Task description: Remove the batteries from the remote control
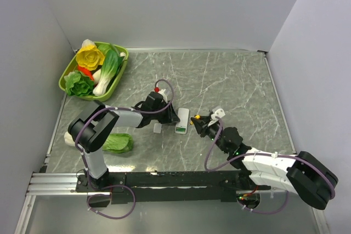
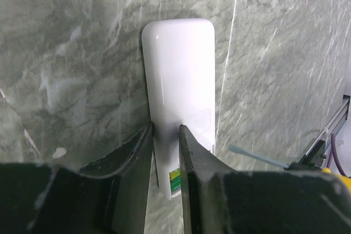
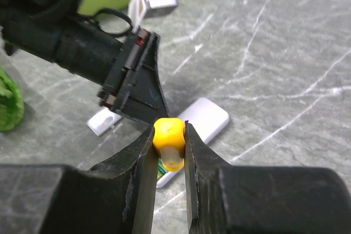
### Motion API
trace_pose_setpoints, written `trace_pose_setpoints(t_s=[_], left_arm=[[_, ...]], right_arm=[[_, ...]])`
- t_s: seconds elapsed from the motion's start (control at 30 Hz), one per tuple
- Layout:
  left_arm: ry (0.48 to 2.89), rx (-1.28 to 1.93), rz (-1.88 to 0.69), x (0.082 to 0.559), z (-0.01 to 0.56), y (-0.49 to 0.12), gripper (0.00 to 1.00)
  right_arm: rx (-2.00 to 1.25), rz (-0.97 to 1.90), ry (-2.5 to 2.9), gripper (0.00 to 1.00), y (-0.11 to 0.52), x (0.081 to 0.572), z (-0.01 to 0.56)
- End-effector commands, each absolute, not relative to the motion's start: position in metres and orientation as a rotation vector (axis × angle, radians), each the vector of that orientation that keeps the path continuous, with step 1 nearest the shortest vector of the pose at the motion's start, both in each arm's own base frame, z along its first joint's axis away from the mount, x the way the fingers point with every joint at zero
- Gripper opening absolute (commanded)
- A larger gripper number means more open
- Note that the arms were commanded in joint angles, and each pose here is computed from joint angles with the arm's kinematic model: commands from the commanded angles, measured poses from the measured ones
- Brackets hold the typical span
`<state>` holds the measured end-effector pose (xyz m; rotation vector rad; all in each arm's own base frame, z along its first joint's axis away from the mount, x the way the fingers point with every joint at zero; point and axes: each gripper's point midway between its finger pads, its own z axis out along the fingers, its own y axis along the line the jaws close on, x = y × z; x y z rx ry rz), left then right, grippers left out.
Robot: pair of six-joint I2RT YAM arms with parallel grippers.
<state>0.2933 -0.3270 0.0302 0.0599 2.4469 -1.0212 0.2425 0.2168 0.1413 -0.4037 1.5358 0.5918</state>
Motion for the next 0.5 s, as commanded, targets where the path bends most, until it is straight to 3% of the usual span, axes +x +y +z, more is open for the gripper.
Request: trace_pose_setpoints(t_s=[0.0,0.47], left_arm=[[2.521,0.040,-1.005,0.267,0.024,-0.321,0.28],[2.486,-0.058,-1.147,0.238,0.048,-0.345,0.33]], right_arm=[[-0.348,0.572,1.587,0.00,0.220,0.256,0.160],[-0.116,0.571,1.912,0.00,0.206,0.248,0.126]])
